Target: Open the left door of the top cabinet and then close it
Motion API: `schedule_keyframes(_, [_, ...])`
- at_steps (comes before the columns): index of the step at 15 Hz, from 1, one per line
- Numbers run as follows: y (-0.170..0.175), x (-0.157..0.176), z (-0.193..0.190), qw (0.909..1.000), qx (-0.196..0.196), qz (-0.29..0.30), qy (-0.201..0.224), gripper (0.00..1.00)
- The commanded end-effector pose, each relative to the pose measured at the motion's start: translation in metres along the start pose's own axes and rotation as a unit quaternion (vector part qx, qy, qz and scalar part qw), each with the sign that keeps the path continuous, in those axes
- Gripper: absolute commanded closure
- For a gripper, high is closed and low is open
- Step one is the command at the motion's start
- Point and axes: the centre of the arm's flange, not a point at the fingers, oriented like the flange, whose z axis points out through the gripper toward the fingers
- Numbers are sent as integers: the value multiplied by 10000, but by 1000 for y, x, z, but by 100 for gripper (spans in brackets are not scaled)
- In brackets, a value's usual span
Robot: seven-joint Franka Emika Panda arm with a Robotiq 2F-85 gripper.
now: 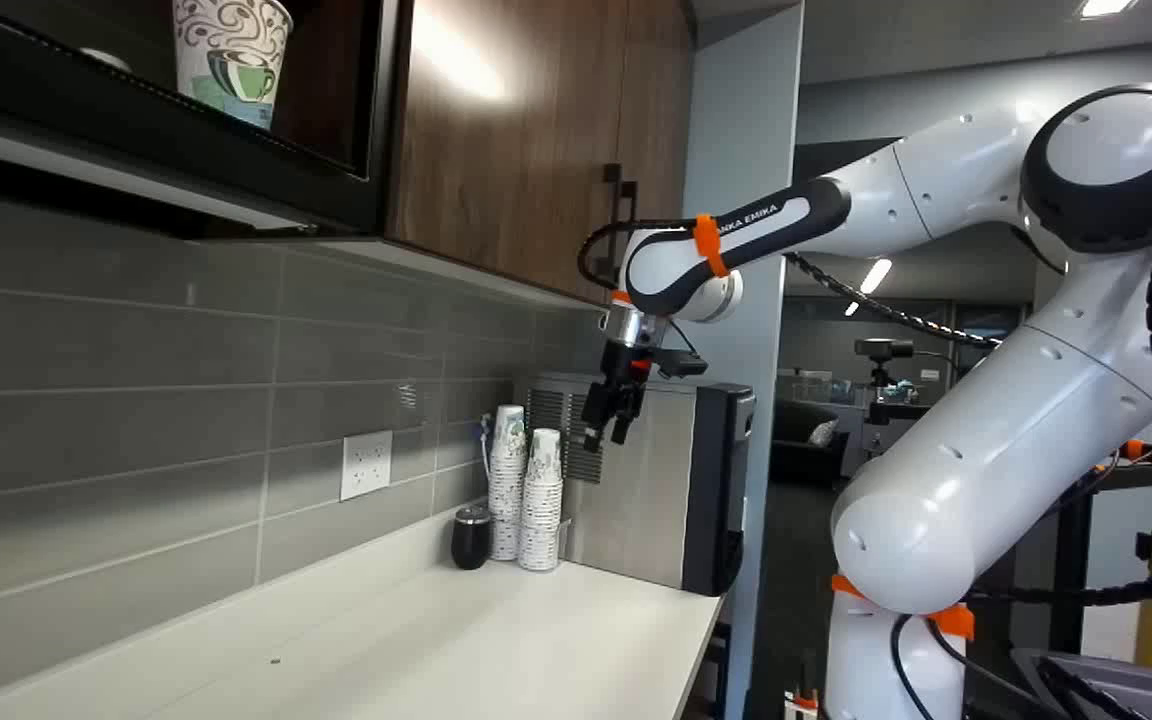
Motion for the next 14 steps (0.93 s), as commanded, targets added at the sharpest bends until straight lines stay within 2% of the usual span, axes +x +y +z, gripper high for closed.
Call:
schedule_keyframes(1, [0, 0, 0, 10000, -1, -2, 0, 0])
schedule_keyframes(7, [0, 0, 0, 10000, -1, -2, 0, 0])
schedule_keyframes(10, [8, -4, -23, 9966, -384, 488, 534, 0])
schedule_keyframes(14, [33, -13, -73, 9834, -735, 1082, 1259, 0])
